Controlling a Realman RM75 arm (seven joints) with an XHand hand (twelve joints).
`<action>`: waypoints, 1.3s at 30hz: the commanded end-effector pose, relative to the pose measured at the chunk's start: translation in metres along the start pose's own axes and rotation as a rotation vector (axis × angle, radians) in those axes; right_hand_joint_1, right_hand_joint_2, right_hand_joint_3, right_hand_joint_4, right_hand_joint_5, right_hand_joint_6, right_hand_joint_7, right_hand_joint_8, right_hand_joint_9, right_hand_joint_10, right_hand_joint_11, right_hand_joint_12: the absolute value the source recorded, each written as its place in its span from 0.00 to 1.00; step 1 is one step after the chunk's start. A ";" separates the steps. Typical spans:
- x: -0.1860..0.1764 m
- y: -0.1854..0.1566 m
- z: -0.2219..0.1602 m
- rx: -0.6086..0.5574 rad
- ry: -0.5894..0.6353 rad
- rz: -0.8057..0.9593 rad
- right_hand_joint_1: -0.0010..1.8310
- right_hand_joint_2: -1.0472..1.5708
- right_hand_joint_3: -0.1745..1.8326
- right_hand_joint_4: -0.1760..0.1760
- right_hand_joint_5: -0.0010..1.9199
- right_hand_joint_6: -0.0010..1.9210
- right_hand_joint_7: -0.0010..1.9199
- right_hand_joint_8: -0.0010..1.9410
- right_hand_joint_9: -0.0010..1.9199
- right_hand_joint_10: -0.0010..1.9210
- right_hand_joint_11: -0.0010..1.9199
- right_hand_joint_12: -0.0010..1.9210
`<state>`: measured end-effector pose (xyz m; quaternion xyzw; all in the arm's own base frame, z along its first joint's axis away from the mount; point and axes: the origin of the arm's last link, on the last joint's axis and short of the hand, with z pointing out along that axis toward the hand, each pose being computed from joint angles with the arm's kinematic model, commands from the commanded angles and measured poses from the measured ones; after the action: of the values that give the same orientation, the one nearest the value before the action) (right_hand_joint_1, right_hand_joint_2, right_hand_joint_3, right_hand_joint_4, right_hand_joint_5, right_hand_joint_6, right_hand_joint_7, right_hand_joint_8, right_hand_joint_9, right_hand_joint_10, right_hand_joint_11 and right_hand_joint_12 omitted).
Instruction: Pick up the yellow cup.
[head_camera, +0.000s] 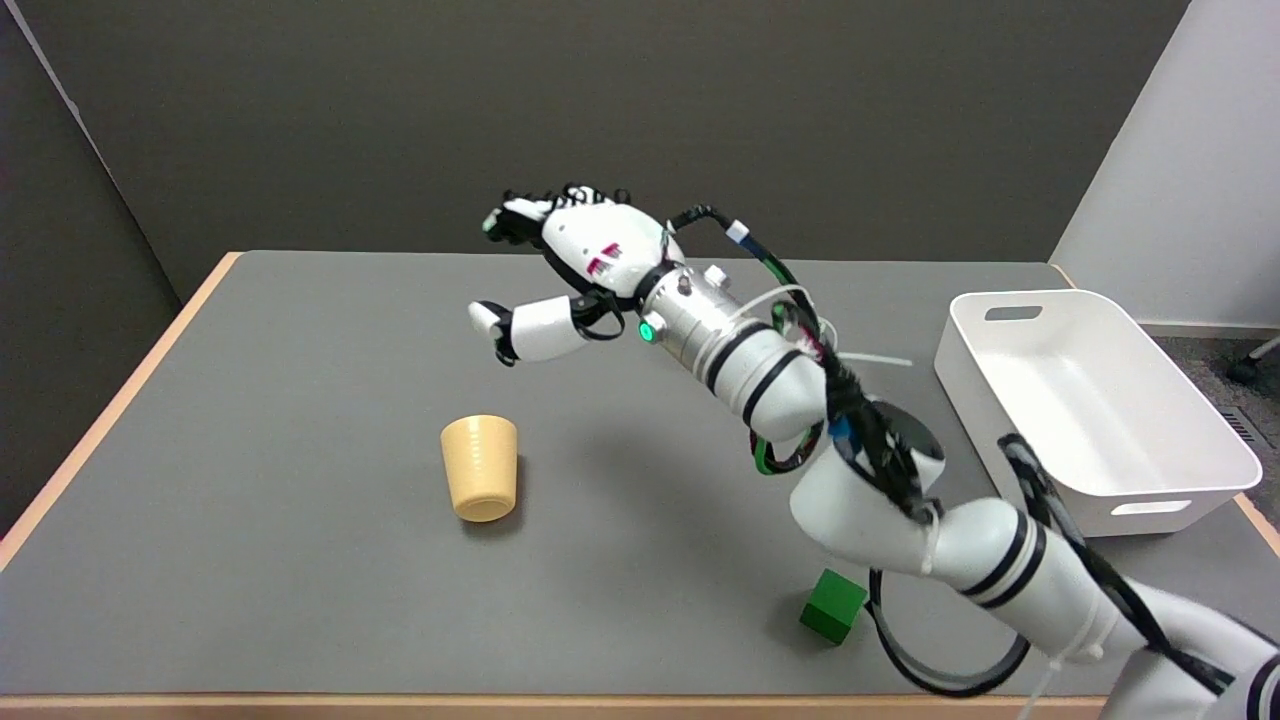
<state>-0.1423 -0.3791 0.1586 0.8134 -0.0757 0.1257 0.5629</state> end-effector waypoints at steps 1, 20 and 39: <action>0.035 0.034 0.052 0.168 -0.095 0.168 0.26 0.66 0.55 0.48 0.17 0.32 0.22 0.25 0.18 0.45 0.08 0.65; -0.025 0.088 0.060 0.034 -0.259 -0.052 0.27 0.66 0.57 0.51 0.16 0.32 0.22 0.25 0.18 0.44 0.07 0.62; -0.050 0.043 0.064 0.171 -0.325 -0.106 0.30 0.67 0.51 0.48 0.18 0.34 0.24 0.25 0.19 0.47 0.06 0.64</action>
<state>-0.1841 -0.4562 0.1838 0.8521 -0.1162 -0.0060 0.5103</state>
